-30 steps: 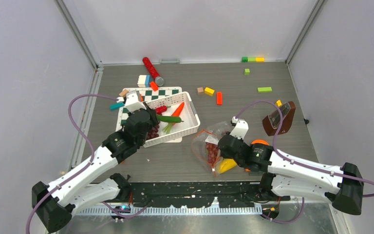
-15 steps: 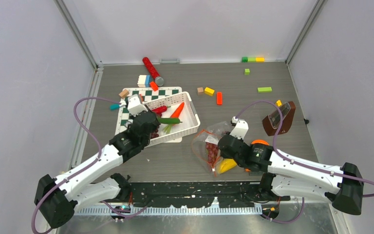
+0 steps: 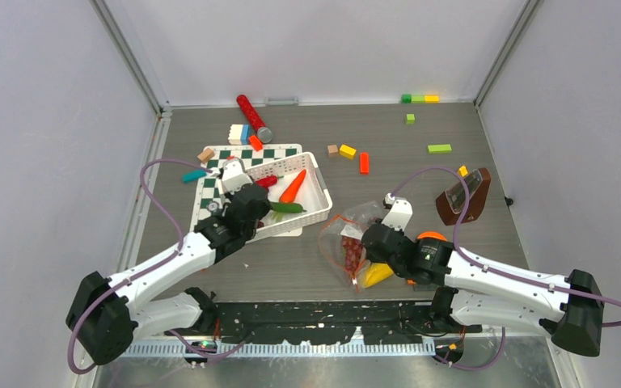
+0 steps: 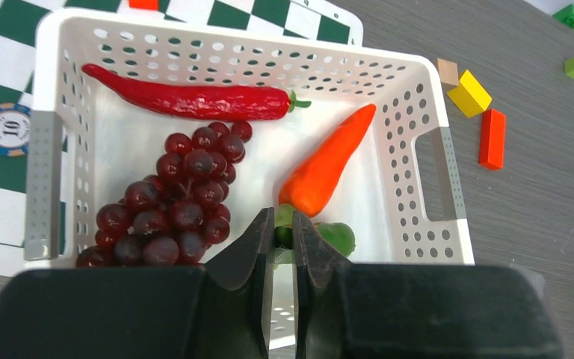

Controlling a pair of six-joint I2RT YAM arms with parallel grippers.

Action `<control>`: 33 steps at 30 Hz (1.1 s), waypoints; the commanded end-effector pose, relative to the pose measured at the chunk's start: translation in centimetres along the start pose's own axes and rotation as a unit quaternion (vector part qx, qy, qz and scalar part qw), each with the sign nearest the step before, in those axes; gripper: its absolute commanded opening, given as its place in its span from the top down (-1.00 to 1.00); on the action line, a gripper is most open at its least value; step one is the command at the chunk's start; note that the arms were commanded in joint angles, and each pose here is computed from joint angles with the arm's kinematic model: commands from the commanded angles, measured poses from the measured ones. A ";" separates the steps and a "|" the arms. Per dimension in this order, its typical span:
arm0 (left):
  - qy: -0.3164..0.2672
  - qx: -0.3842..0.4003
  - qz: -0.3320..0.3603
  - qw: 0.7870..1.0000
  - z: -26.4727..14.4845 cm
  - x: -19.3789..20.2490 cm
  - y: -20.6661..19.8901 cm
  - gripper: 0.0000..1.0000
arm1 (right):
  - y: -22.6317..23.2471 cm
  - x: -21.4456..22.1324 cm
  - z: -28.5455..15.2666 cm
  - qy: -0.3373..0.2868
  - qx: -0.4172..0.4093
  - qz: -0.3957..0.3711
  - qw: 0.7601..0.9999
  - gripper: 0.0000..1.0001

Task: Open the zip-top bag and remove the fake food
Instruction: Place the fake vegetable in the bin.

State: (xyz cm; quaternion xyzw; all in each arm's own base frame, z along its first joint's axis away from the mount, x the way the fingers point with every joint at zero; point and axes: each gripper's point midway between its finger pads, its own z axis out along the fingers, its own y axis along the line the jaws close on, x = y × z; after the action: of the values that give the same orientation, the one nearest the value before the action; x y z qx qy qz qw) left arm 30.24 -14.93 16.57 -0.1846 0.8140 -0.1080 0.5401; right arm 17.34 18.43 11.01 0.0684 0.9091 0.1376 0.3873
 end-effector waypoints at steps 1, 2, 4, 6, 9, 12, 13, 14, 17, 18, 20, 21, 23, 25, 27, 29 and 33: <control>0.000 0.017 -0.038 0.999 0.5 0.3 -1.1 1.00 | -0.1 -0.9 -0.2 -0.018 0.004 0.008 1.000 1.00; 0.004 0.017 -0.039 0.999 0.6 0.6 -1.1 1.00 | -0.1 -0.9 -0.2 -0.018 0.005 0.008 1.000 1.00; 0.014 0.016 -0.040 0.999 0.8 1.3 -1.0 1.00 | -0.1 -0.9 -0.2 -0.018 0.005 0.008 1.000 1.00; 0.022 0.016 -0.041 0.999 1.0 1.8 -1.0 1.00 | -0.1 -0.9 -0.2 -0.018 0.005 0.008 1.000 0.99; 0.034 0.016 -0.039 0.999 1.1 2.5 -1.1 1.00 | 0.0 -0.9 -0.2 -0.018 0.005 0.007 1.000 0.99; 0.049 0.018 -0.037 0.998 1.1 3.2 -1.1 1.00 | -0.1 -0.9 -0.2 -0.018 0.005 0.005 1.000 1.00; 0.054 0.019 -0.037 0.998 1.1 3.4 -1.1 1.00 | 0.0 -0.9 -0.2 -0.018 0.005 0.006 1.000 1.00; 0.058 0.020 -0.038 0.997 1.1 3.6 -1.2 1.00 | -0.1 -1.0 -0.2 -0.018 0.005 0.006 1.000 1.00; 0.081 0.032 -0.036 0.996 0.6 4.2 -1.6 1.00 | -0.1 -1.0 -0.2 -0.019 0.005 0.007 1.000 1.00; 0.088 0.037 -0.034 0.995 0.5 4.4 -1.8 1.00 | -0.1 -0.9 -0.2 -0.019 0.005 0.007 1.000 1.00; 0.103 0.046 -0.032 0.993 0.1 4.7 -2.0 1.00 | -0.1 -0.9 -0.2 -0.018 0.006 0.008 1.000 1.00; 0.110 0.051 -0.031 0.992 -0.2 4.9 -2.1 1.00 | -0.2 -0.8 -0.2 -0.018 0.006 0.008 1.000 1.00; 0.124 0.057 -0.030 0.990 -0.6 5.3 -2.2 1.00 | -0.2 -0.8 -0.1 -0.017 0.006 0.009 1.000 1.00; 0.134 0.061 -0.031 0.989 -0.9 5.6 -2.2 0.97 | -0.2 -0.7 -0.1 -0.017 0.005 0.010 1.000 0.99; 0.140 0.063 -0.031 0.988 -1.2 5.7 -2.1 0.85 | -0.1 -0.7 -0.1 -0.016 0.004 0.011 1.000 1.00; 0.142 0.063 -0.032 0.987 -1.5 5.7 -2.0 0.77 | -0.1 -0.7 0.0 -0.016 0.004 0.011 1.000 1.00; 0.138 0.060 -0.032 0.988 -1.9 5.3 -1.6 0.45 | -0.1 -0.6 0.0 -0.016 0.004 0.010 1.000 1.00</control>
State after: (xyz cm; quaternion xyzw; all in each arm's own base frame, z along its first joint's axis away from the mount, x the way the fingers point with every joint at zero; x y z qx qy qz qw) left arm 27.51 -18.88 12.60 -0.1581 0.8680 -0.1886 0.4313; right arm 17.31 18.39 10.97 0.0682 0.9094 0.1367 0.3869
